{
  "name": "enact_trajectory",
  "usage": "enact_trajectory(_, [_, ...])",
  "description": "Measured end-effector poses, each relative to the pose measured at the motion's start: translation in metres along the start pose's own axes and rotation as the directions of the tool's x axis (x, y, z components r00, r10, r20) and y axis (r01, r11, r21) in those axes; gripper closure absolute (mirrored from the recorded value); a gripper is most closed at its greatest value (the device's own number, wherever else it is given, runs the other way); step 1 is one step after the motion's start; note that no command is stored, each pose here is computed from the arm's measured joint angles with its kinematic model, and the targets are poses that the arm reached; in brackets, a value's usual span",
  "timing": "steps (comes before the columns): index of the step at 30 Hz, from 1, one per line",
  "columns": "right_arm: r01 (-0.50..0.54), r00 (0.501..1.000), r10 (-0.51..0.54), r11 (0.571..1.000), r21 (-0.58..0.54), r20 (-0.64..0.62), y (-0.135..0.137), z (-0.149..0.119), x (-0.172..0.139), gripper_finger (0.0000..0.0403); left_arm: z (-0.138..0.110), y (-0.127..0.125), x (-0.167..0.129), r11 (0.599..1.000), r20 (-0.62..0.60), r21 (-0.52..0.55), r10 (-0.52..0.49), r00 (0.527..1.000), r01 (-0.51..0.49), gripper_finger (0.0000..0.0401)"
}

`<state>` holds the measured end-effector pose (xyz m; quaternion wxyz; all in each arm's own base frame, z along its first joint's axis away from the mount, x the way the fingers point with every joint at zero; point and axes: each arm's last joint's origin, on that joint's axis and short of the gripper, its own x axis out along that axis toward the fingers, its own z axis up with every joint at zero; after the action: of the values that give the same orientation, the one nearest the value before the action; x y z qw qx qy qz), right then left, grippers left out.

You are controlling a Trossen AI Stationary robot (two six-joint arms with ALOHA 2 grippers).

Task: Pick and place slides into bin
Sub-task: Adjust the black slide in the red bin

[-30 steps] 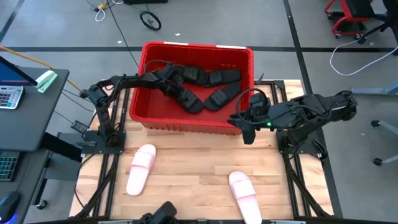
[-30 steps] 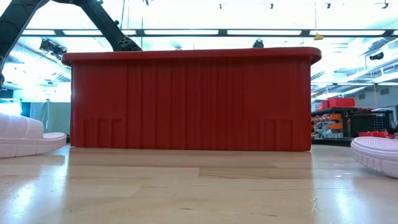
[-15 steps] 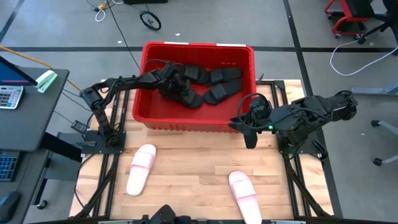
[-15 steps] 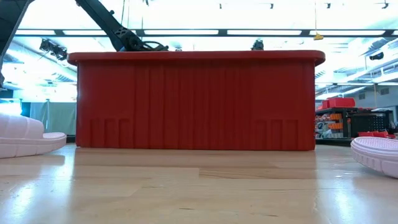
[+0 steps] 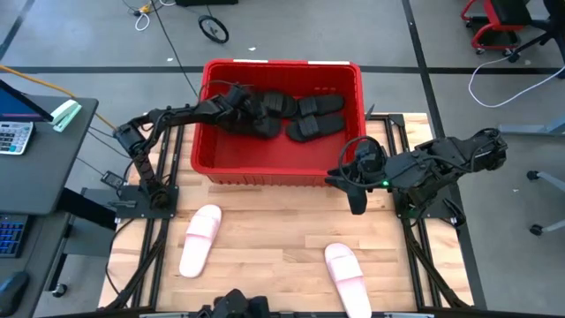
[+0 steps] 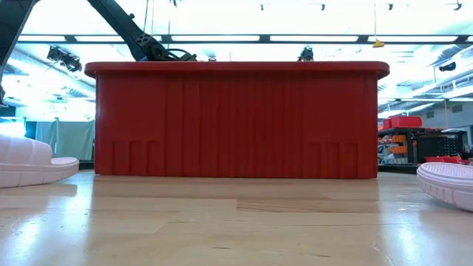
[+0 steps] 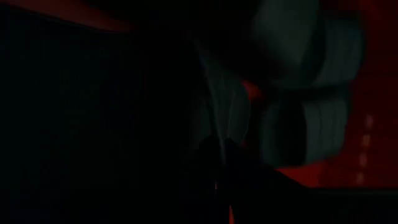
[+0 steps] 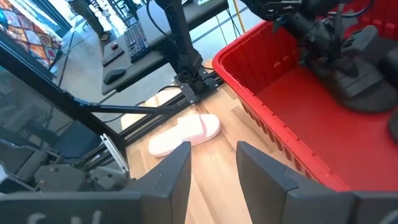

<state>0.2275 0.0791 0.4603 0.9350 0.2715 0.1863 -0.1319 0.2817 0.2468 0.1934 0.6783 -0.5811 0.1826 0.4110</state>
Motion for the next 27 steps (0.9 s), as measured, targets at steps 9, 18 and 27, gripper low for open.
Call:
enact_trajectory(9, [0.002,1.000,-0.002,1.000,0.002,0.001,0.000,0.000,0.000,0.0269,0.004,0.003,-0.001,0.997,0.122,-0.007,0.080,0.989,-0.080,0.0233])
enact_trajectory(18, [0.002,1.000,-0.002,1.000,0.011,0.001,0.000,0.000,0.000,0.0269,0.008,-0.008,-0.001,0.998,0.121,0.008,-0.059,0.991,0.058,0.0162])
enact_trajectory(27, [0.002,1.000,-0.002,1.000,0.028,0.001,0.000,0.000,0.000,0.0269,0.017,-0.013,-0.011,0.990,0.151,-0.035,-0.130,0.980,0.136,0.0171])
